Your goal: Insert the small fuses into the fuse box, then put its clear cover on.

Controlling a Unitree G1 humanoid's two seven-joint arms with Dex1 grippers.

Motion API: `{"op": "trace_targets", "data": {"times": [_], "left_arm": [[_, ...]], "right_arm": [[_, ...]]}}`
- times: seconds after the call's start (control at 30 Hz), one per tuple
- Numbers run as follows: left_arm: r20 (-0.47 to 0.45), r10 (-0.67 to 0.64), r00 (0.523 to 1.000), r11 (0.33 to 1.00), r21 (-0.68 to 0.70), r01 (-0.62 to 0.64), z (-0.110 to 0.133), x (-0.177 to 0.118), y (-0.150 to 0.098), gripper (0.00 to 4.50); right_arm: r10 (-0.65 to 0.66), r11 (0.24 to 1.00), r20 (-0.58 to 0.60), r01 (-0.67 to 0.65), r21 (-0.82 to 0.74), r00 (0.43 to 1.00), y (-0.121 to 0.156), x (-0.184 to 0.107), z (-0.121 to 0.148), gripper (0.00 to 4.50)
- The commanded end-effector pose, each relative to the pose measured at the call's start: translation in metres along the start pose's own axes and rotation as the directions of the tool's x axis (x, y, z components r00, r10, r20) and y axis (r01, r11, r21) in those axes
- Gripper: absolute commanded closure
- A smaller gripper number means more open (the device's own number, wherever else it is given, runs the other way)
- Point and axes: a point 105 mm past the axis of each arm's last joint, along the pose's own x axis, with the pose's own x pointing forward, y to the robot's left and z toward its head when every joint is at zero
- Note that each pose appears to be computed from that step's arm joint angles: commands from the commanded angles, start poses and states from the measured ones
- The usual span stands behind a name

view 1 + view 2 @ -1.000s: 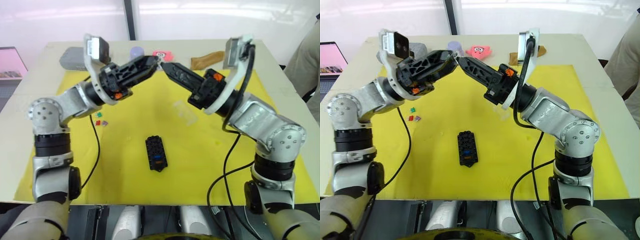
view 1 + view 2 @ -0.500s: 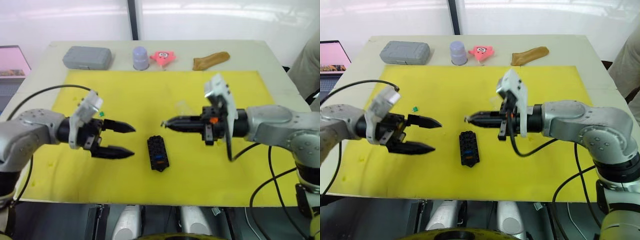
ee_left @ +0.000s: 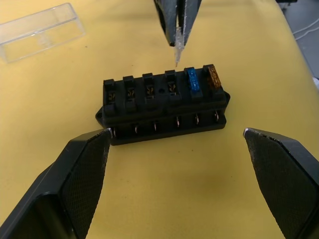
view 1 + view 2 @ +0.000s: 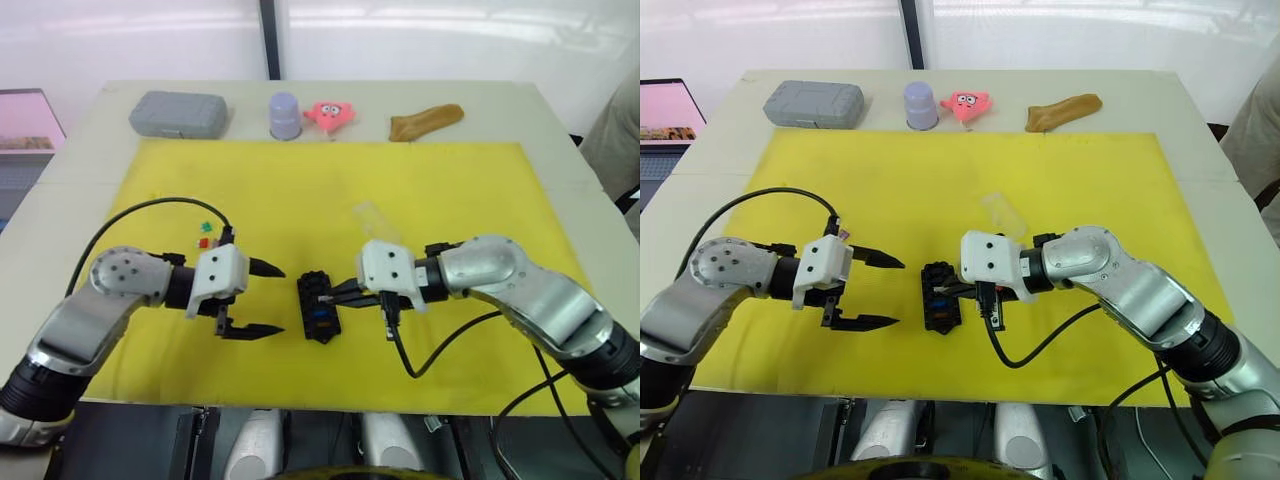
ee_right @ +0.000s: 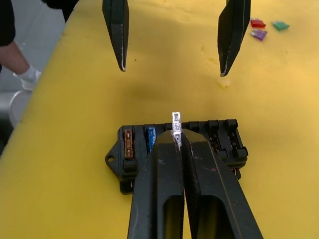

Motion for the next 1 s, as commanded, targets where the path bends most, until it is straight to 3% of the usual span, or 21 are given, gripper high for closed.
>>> {"op": "trace_targets", "data": {"times": [0.03, 1.0], "left_arm": [[0.001, 0.011, 1.000, 0.999, 0.033, -0.011, 0.004, 0.001, 0.002, 0.05], [0.001, 0.012, 1.000, 0.998, 0.059, -0.012, 0.004, 0.016, -0.005, 0.05]], "right_arm": [[0.006, 0.998, 0.001, -0.006, -0.057, 1.000, 0.000, 0.003, 0.003, 4.50], [0.065, 0.993, -0.025, -0.067, -0.092, 0.998, 0.000, 0.014, -0.002, 4.50]]}}
